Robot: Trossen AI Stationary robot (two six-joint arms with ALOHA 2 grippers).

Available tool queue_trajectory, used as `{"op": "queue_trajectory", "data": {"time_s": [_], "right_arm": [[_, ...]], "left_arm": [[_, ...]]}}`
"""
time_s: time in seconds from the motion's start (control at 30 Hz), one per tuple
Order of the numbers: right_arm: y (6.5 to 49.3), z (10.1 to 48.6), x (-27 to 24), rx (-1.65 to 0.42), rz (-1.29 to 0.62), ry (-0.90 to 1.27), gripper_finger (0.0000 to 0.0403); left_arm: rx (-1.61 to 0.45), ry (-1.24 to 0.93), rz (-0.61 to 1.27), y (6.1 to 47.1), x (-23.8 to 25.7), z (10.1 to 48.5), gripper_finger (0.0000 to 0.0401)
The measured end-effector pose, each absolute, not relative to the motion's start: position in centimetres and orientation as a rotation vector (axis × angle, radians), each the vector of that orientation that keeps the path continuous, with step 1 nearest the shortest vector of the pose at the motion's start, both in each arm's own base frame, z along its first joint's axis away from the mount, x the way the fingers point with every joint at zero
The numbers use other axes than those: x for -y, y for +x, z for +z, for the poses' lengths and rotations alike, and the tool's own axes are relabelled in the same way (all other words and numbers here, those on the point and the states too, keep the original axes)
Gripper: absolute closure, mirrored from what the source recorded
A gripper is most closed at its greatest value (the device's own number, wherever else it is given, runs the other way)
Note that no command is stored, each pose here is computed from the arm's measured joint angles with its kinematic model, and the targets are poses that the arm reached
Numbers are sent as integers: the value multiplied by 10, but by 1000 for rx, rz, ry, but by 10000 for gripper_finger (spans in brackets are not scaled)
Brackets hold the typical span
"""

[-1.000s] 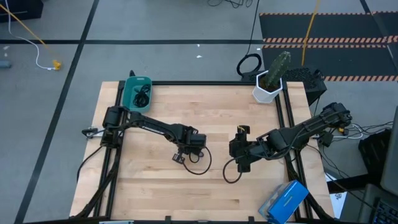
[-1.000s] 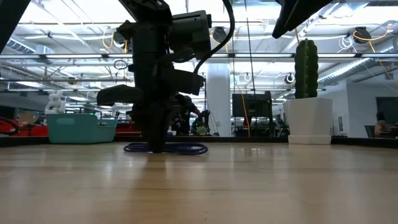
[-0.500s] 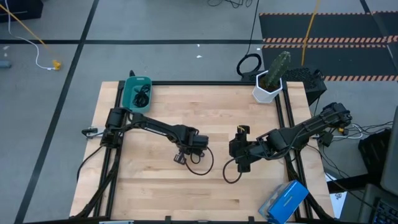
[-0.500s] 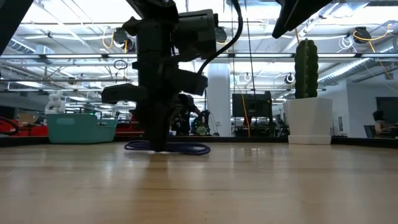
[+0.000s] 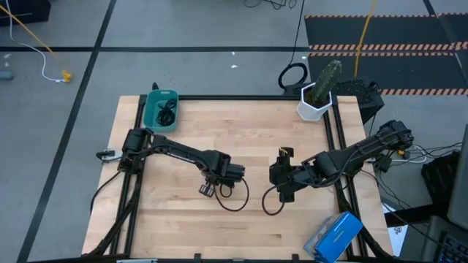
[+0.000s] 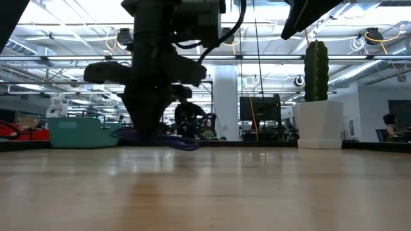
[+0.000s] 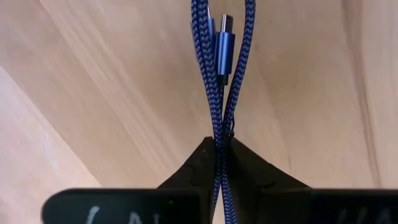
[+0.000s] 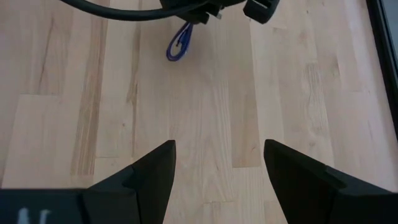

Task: Pick and place USB-C Cables
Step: Put the blue USB cable into the blue bin

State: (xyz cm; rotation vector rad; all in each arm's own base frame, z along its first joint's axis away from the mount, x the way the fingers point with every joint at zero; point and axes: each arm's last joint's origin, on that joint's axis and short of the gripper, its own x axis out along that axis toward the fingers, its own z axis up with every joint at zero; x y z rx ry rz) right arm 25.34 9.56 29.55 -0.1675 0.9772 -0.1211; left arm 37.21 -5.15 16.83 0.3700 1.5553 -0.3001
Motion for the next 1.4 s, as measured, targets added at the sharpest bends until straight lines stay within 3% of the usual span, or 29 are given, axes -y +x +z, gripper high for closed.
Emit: {"op": "queue_trajectory", "data": {"time_s": [0.57,0.97,1.4], "right_arm": [[253,295,-96,-979,-120,-167,165],[252,295,-95,-991,-125,-166,165],[251,294,-95,-1001,-133,-160,165]], "left_arm": [[-1725,326,-243,350,36,187,371],[-1532,298,-125,313,19,270,371],[-1354,237,7,237,-3,348,371]]}}
